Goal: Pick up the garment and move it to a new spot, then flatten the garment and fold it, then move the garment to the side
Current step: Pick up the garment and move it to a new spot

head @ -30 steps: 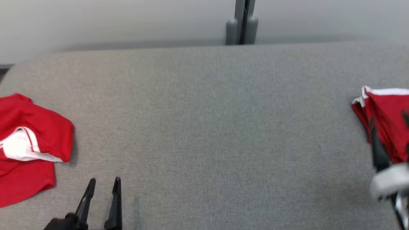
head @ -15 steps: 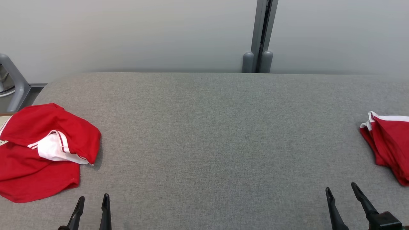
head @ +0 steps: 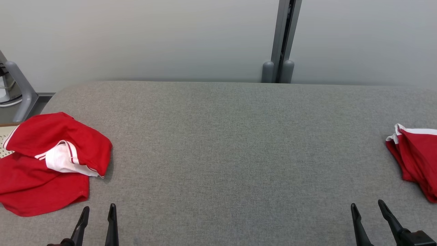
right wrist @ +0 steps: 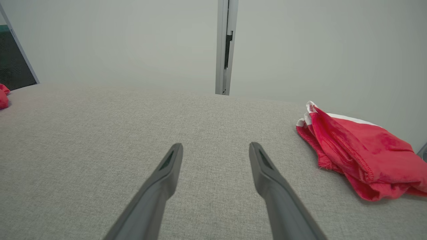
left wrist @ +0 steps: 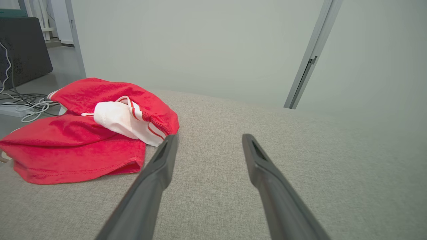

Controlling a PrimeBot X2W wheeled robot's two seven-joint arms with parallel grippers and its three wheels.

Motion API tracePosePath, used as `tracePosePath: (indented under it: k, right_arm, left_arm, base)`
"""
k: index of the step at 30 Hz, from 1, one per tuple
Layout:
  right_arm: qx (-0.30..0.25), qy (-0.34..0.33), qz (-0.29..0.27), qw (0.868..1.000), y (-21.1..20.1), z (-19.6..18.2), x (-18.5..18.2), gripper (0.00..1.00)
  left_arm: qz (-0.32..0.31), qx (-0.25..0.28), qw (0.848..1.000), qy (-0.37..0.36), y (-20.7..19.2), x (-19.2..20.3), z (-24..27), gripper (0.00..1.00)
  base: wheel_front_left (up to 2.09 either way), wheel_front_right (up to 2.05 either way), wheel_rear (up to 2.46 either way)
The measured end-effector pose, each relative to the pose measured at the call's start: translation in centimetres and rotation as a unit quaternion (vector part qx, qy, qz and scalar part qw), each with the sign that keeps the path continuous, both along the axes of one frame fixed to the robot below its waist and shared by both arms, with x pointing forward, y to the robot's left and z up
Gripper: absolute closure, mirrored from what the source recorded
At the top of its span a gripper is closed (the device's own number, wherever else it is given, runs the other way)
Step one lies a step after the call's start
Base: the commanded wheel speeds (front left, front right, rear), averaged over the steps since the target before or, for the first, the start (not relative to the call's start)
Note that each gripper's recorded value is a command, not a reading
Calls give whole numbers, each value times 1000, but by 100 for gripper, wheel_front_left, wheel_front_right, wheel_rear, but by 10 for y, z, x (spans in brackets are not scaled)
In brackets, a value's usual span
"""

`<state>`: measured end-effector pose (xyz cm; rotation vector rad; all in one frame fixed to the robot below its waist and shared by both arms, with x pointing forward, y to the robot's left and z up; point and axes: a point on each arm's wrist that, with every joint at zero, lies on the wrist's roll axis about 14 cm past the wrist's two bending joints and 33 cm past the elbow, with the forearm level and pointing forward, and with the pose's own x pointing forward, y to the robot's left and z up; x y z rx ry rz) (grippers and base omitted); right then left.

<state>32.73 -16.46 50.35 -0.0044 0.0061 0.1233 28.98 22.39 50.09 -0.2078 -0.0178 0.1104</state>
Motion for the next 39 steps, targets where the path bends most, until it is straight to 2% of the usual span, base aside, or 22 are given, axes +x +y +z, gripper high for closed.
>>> tracePosePath:
  k: [10,16,17,19,20,23,27,32,35,39]
  right_arm:
    - [13,2,35,999,23,0,6,0]
    - [25,1,106,994,70,4,18,0]
    - [27,1,138,990,91,5,21,0]
    - [29,0,157,987,104,7,21,0]
    - [31,-5,203,979,135,12,23,0]
    - [32,-24,263,964,180,25,29,0]
    - [35,-8,307,951,212,15,29,0]
    - [36,3,304,952,208,8,28,0]
    - [32,16,291,956,196,-2,26,0]
    - [20,2,294,956,200,1,35,0]
  left_arm:
    - [25,3,1000,-11,13,-11,6,0]
    - [88,10,996,-15,46,-42,8,0]
    - [118,10,993,-17,59,-57,8,0]
    - [134,10,991,-18,67,-66,9,0]
    - [173,7,985,-22,85,-87,9,0]
    - [224,-1,974,-25,105,-112,11,0]
    - [258,-3,966,-14,115,-129,7,0]
    - [244,-7,970,-10,109,-120,5,0]
    - [220,-6,976,-10,101,-101,5,0]
    - [194,-12,981,-21,107,-62,15,0]
  base:
    - [0,0,0]
    - [0,0,0]
    - [0,0,0]
    - [0,0,0]
    - [0,0,0]
    - [0,0,0]
    - [0,0,0]
    - [0,0,0]
    - [0,0,0]
    - [0,0,0]
